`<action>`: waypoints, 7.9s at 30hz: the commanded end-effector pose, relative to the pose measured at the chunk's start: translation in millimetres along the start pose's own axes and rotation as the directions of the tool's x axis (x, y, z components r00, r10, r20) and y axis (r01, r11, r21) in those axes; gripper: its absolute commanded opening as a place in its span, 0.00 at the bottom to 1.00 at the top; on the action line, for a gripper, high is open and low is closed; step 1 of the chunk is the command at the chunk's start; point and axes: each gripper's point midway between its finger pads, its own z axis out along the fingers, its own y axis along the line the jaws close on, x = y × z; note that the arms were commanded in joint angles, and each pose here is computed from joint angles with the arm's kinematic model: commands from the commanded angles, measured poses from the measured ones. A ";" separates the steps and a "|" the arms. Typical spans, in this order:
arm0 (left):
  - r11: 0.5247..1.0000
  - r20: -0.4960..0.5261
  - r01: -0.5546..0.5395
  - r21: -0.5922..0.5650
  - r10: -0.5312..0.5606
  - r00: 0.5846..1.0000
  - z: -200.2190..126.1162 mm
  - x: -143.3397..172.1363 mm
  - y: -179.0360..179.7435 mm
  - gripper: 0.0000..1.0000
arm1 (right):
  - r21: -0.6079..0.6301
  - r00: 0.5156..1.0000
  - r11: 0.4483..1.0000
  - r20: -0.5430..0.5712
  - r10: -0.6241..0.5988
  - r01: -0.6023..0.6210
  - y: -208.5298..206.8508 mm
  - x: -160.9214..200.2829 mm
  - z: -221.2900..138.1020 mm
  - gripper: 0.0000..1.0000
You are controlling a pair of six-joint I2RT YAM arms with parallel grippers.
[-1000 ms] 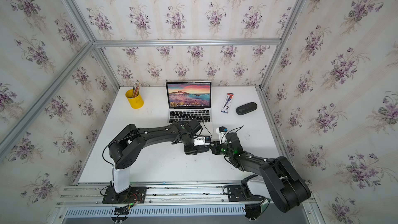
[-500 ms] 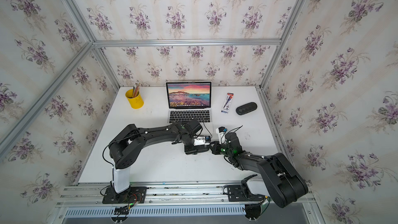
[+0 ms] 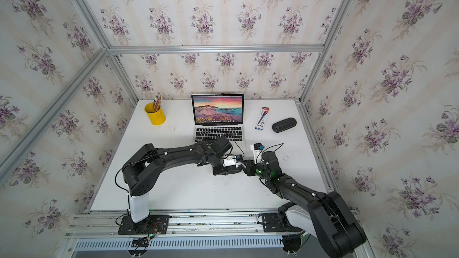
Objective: Remove the wireless mouse receiver from the laptop
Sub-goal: Pick up the mouse from the center of the board.
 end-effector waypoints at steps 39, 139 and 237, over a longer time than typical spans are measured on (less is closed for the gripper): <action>0.946 -0.020 0.286 -0.155 -0.293 0.956 -51.0 29.2 8.6 0.51 | 0.393 0.343 0.209 -0.310 -0.887 0.895 59.2 -118.9 -106.3 0.70; 0.977 0.233 0.146 0.158 -0.181 0.956 -143.6 -59.0 -50.3 0.59 | 0.289 -0.577 -0.600 -0.172 -0.799 0.746 92.6 -20.0 -57.2 0.53; 0.995 0.385 0.100 0.003 -0.093 0.918 -155.4 -64.8 -32.0 0.73 | 0.354 -0.453 -0.491 -0.191 -0.871 0.796 104.4 -37.6 -63.1 0.00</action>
